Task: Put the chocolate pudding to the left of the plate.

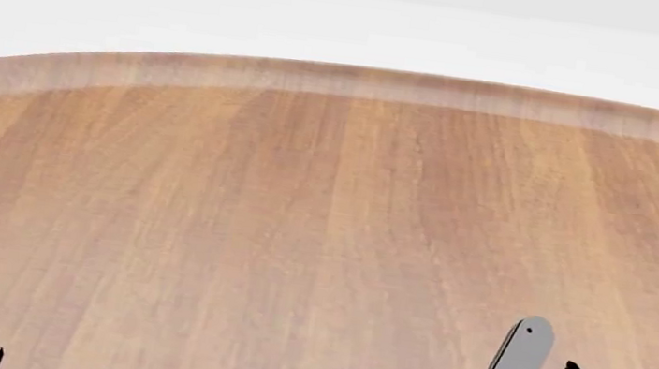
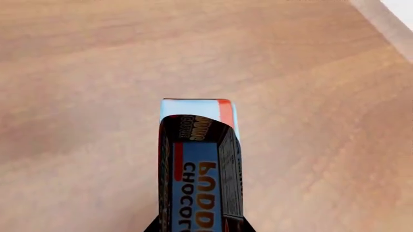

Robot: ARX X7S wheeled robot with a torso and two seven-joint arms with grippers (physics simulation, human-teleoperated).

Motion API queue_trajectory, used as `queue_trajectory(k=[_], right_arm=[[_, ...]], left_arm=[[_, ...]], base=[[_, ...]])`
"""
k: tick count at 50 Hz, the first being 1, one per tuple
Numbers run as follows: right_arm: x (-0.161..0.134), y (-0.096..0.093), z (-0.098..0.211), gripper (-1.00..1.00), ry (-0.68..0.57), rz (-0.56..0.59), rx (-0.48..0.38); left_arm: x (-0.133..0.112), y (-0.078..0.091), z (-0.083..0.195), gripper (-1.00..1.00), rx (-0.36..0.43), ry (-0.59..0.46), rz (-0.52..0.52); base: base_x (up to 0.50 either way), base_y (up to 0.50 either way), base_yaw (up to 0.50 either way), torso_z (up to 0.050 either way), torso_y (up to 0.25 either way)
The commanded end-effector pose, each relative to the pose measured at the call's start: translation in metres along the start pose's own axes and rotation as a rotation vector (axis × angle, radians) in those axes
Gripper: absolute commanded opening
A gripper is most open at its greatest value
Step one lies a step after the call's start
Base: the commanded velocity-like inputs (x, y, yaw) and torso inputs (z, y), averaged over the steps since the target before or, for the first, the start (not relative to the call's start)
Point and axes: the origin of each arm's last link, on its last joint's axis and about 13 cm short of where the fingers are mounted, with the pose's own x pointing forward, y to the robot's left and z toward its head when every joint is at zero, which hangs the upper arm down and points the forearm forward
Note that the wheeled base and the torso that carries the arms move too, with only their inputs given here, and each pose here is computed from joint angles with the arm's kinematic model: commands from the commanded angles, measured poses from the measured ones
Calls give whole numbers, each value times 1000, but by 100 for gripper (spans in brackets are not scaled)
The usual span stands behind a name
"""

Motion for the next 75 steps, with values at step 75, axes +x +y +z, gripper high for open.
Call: queue_trajectory(k=[75], right_arm=[[75,2,-47,-100,-15,54,149]], left_arm=[[0,-1,0,100,0,-1,-6]], base=[[0,0,0,0,0]])
